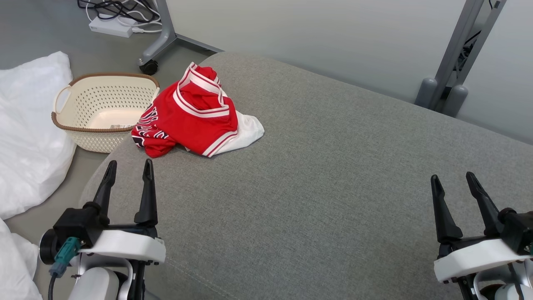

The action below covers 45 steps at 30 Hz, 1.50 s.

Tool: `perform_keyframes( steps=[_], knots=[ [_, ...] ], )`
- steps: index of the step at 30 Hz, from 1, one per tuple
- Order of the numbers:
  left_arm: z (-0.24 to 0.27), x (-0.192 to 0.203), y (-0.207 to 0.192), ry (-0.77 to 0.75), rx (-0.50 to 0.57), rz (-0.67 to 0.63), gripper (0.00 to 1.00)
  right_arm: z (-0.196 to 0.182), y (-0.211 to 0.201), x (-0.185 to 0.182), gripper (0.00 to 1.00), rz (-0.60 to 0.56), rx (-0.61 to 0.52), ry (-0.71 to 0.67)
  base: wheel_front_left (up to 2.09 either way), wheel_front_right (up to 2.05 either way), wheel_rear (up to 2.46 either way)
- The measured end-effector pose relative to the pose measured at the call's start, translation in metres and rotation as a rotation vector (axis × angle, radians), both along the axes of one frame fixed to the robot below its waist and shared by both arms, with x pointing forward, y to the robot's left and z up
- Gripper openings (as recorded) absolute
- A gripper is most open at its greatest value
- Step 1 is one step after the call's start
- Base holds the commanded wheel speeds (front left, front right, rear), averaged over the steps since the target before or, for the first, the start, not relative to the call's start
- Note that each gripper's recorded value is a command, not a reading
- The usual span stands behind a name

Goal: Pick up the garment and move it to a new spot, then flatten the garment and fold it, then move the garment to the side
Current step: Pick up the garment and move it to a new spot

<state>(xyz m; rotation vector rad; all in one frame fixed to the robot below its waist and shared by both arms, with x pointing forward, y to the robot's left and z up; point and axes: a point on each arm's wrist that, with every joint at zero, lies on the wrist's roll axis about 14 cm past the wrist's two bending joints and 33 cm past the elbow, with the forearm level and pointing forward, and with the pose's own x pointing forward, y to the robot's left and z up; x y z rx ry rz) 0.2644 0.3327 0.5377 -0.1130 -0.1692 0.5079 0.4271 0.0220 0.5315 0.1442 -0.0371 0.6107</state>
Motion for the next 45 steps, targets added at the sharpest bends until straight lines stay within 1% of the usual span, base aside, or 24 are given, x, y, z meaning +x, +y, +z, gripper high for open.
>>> perform_keyframes(
  steps=[4,10,12,13,15,17,20,21,22,25,28,32,34,38,39,44,45],
  knots=[
    [0.023,0.007,0.010,-0.047,0.047,0.020,1.00,-0.002,-0.001,0.003,1.00,-0.004,0.003,0.004,0.00,0.00,0.00],
    [0.107,0.028,0.038,-0.173,0.215,0.054,1.00,-0.006,-0.002,0.009,1.00,-0.008,-0.008,0.014,0.00,0.00,0.00],
    [0.137,0.040,0.045,-0.196,0.268,0.050,1.00,-0.006,-0.002,0.012,1.00,-0.011,-0.017,0.013,0.00,0.00,0.00],
    [0.152,0.059,0.048,-0.182,0.296,0.030,1.00,-0.009,-0.005,0.016,1.00,-0.019,-0.031,0.015,0.00,0.00,0.00],
    [0.152,0.081,0.050,-0.124,0.308,-0.002,1.00,-0.014,-0.010,0.020,1.00,-0.032,-0.049,0.022,0.00,0.00,0.00],
    [0.138,0.104,0.054,-0.047,0.288,-0.035,1.00,-0.016,-0.014,0.025,1.00,-0.047,-0.062,0.021,0.00,0.00,0.00],
    [0.095,0.139,0.057,0.105,0.224,-0.082,1.00,-0.021,-0.024,0.034,1.00,-0.076,-0.069,0.027,0.00,0.00,0.00],
    [0.080,0.150,0.054,0.138,0.194,-0.103,1.00,-0.025,-0.029,0.037,1.00,-0.090,-0.075,0.037,0.00,0.00,0.00],
    [0.080,0.150,0.054,0.138,0.194,-0.103,1.00,-0.025,-0.029,0.037,1.00,-0.090,-0.075,0.037,0.00,0.00,0.00],
    [0.026,0.177,0.045,0.261,0.087,-0.157,1.00,-0.038,-0.046,0.046,1.00,-0.132,-0.092,0.063,0.00,0.00,0.00],
    [-0.033,0.192,0.036,0.405,-0.008,-0.200,1.00,-0.047,-0.059,0.055,1.00,-0.161,-0.108,0.075,0.00,0.00,0.00],
    [-0.097,0.203,0.018,0.564,-0.108,-0.247,1.00,-0.062,-0.075,0.063,1.00,-0.197,-0.122,0.103,0.00,0.00,0.00],
    [-0.121,0.206,0.011,0.626,-0.131,-0.264,1.00,-0.070,-0.082,0.065,1.00,-0.214,-0.129,0.117,0.00,0.00,0.00],
    [-0.167,0.200,0.001,0.755,-0.207,-0.268,1.00,-0.084,-0.096,0.070,1.00,-0.243,-0.147,0.143,0.00,0.00,0.00],
    [-0.176,0.198,-0.001,0.785,-0.221,-0.267,1.00,-0.087,-0.101,0.072,1.00,-0.252,-0.154,0.146,0.00,0.00,0.00],
    [-0.197,0.196,-0.001,0.842,-0.254,-0.253,1.00,-0.091,-0.110,0.075,1.00,-0.271,-0.165,0.148,0.00,0.00,0.00],
    [-0.199,0.196,-0.001,0.842,-0.262,-0.248,0.57,-0.092,-0.111,0.076,1.00,-0.272,-0.166,0.149,0.00,0.00,0.00]
  ],
)
